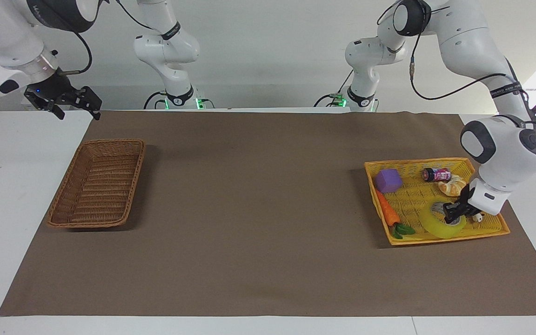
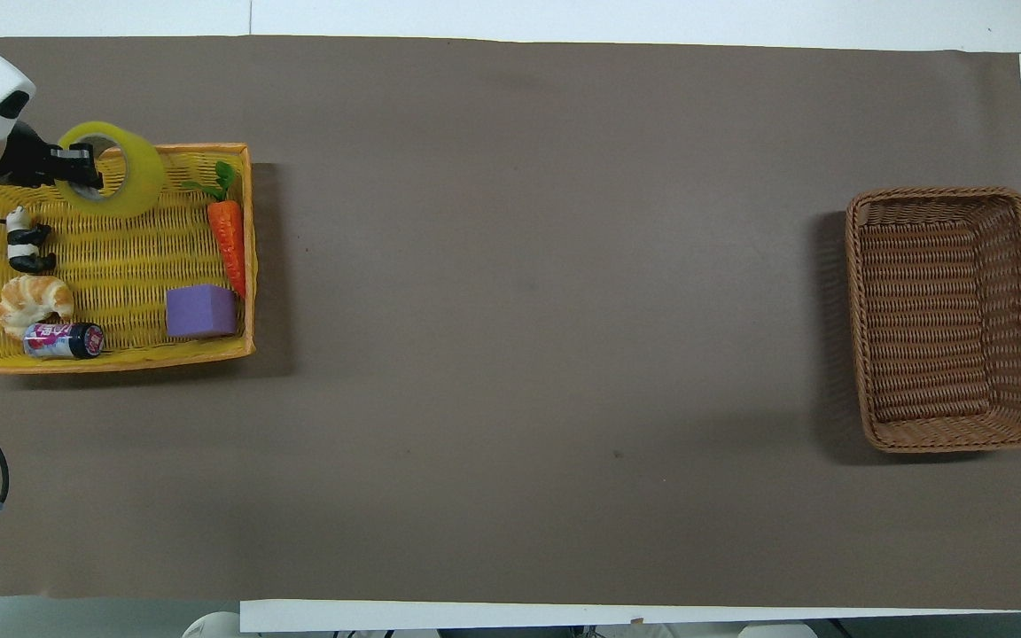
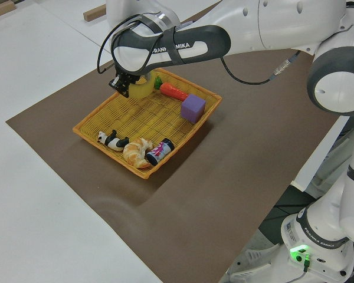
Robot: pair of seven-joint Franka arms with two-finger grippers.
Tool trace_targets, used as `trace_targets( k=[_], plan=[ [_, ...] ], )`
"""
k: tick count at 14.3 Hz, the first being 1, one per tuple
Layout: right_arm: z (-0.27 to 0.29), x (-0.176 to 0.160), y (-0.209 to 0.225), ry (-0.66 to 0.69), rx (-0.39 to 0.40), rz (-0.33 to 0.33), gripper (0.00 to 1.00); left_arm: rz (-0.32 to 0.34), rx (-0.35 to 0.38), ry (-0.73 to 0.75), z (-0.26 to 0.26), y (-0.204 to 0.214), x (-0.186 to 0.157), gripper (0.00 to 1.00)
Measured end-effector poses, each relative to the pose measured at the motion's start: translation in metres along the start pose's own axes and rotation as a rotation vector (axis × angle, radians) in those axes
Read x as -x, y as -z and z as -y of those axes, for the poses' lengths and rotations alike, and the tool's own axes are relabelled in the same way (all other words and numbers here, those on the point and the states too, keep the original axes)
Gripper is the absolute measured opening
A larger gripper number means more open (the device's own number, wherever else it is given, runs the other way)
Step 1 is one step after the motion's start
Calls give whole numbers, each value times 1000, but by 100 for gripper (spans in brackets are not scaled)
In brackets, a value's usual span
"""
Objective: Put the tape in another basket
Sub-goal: 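Close the left gripper on the yellow tape roll and lift it, then carry the tape toward the middle with the left gripper while the right gripper approaches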
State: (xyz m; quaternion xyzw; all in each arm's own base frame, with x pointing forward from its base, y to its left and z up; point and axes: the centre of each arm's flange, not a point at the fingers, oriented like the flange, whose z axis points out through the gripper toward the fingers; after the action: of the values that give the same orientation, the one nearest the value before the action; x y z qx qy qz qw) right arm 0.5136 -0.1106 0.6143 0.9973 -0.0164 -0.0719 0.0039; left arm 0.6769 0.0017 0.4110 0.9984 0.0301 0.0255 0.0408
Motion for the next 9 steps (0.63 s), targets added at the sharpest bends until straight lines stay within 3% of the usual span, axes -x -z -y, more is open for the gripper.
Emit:
trace_targets(
  k=[3, 6, 9],
  plan=[
    [0, 0, 0, 0, 0, 0, 100, 65, 42, 45, -104, 24, 23, 22],
    [0, 0, 0, 0, 0, 0, 100, 112, 75, 56, -233, 18, 69, 22],
    [0, 0, 0, 0, 0, 0, 100, 141, 124, 48, -321, 14, 114, 22]
  ],
)
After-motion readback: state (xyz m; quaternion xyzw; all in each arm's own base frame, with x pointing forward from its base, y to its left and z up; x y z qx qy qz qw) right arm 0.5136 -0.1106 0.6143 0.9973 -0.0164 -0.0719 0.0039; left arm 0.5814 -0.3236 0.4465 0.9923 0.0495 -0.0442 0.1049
